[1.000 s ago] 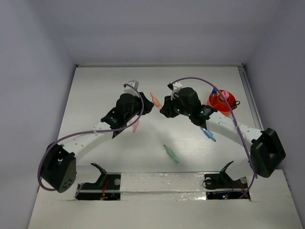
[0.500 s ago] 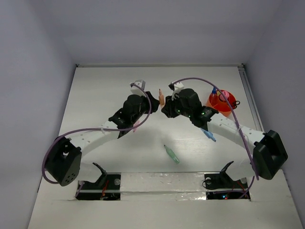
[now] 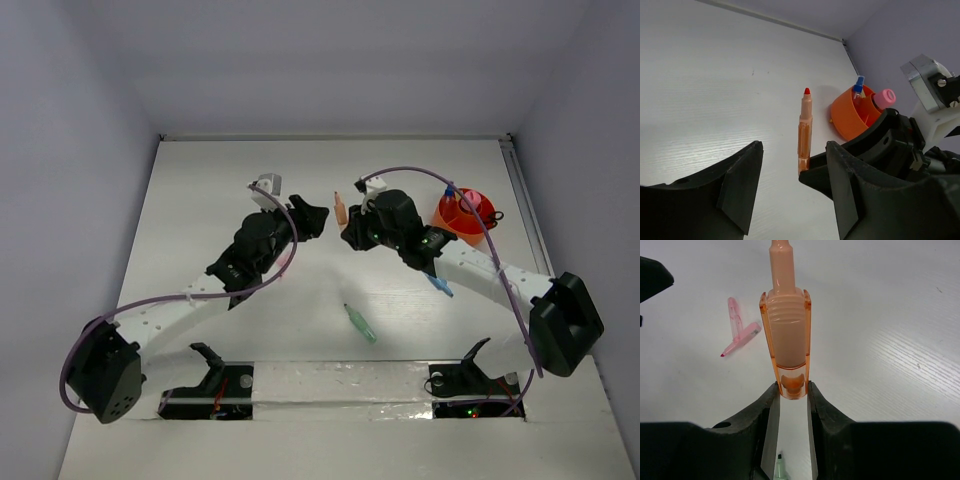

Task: Sort the stationery into containers
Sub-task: Close the pen cap on the pen.

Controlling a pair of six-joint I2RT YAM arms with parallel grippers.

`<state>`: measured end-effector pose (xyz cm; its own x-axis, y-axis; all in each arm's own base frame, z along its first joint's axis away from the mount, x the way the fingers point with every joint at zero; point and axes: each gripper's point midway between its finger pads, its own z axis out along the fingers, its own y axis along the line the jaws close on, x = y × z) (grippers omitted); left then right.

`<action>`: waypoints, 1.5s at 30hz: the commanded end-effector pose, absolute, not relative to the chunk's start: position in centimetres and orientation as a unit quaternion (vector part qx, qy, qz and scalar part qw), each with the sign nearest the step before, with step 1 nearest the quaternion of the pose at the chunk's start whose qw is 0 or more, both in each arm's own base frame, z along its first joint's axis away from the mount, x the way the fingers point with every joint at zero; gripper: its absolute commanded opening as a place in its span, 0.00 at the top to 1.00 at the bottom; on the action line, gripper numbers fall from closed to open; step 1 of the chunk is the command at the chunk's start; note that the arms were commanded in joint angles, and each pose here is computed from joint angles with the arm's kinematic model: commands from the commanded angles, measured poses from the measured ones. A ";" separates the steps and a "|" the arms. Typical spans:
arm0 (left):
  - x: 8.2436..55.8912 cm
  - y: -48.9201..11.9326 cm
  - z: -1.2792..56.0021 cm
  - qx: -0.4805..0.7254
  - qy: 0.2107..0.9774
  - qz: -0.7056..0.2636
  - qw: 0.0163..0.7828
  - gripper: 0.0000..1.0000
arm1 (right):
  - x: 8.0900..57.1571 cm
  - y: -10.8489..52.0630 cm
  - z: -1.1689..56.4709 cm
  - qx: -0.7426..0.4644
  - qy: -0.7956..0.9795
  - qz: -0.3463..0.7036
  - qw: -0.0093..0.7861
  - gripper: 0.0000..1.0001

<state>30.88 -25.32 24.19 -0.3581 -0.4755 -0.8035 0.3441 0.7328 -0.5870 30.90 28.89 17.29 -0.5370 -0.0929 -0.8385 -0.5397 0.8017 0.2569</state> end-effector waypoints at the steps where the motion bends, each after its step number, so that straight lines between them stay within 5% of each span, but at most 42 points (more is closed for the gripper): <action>1: 31.4 -26.9 26.1 -0.025 0.720 -0.387 0.576 0.50 | 30.6 30.3 18.7 -0.210 0.818 0.282 0.455 1.00; 12: 33.5 -29.1 26.9 0.009 0.710 -0.382 0.592 0.59 | 29.2 31.8 18.2 -0.243 0.810 0.313 0.432 1.00; 23: 34.9 -28.9 25.7 0.001 0.723 -0.348 0.597 1.00 | 28.9 31.6 18.3 -0.246 0.811 0.313 0.430 1.00; 36: 35.3 -23.5 24.7 0.014 0.753 -0.195 0.629 1.00 | 25.8 28.9 19.5 -0.251 0.826 0.301 0.405 1.00; 45: 32.8 -26.1 22.8 0.075 0.753 -0.269 0.596 1.00 | 26.8 28.0 24.9 -0.228 0.800 0.298 0.468 1.00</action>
